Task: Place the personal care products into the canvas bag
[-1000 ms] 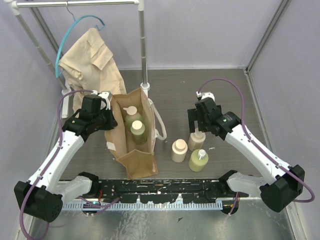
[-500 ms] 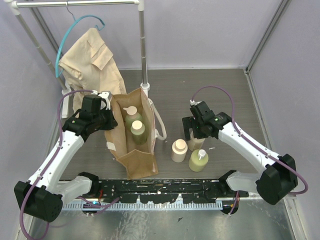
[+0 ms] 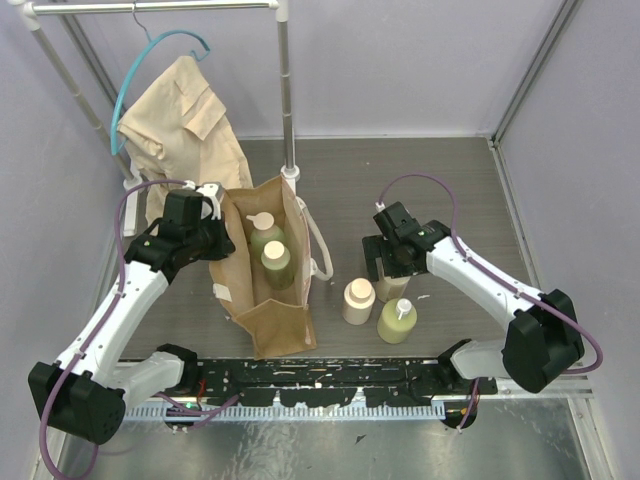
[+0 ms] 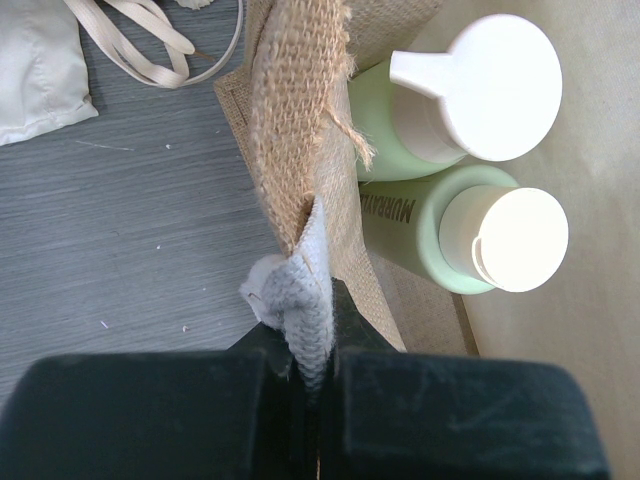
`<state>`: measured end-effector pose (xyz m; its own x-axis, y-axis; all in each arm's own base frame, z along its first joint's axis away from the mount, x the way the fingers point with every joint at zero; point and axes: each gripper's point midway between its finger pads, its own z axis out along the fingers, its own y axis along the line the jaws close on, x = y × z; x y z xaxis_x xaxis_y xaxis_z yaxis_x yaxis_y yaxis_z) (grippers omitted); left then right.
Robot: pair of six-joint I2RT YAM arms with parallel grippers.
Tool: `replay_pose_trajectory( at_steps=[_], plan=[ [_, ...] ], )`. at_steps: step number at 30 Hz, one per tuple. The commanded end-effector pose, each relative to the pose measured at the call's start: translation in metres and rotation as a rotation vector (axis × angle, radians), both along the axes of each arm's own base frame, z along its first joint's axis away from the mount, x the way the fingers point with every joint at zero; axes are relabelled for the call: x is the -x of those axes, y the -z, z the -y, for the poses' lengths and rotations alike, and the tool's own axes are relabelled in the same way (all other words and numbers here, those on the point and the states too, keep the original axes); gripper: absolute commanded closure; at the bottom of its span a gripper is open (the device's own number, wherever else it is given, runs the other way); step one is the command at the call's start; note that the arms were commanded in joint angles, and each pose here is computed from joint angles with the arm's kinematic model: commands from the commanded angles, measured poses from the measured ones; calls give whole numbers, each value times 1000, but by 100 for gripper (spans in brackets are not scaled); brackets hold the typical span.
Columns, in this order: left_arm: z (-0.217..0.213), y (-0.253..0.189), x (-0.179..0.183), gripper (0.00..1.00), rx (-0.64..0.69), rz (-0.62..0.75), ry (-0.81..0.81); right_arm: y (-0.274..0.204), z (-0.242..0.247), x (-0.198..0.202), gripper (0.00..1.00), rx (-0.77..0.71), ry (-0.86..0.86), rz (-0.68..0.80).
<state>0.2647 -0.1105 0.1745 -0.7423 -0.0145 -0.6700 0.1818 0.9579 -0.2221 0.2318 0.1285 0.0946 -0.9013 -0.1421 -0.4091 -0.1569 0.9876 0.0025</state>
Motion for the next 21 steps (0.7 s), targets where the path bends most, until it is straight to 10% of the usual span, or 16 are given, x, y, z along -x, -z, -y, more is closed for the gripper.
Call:
replay_pose_trajectory(
  at_steps=[1, 14, 21],
  plan=[
    [-2, 11, 3, 100, -14, -22, 3, 0, -2, -4, 14, -8, 13, 18],
    [-2, 10, 3, 100, -14, -24, 3, -16, 0, -10, 96, 12, 8, 39],
    [-2, 9, 2, 100, -13, -26, 5, -105, -8, -48, 99, -27, -4, 250]
  ],
)
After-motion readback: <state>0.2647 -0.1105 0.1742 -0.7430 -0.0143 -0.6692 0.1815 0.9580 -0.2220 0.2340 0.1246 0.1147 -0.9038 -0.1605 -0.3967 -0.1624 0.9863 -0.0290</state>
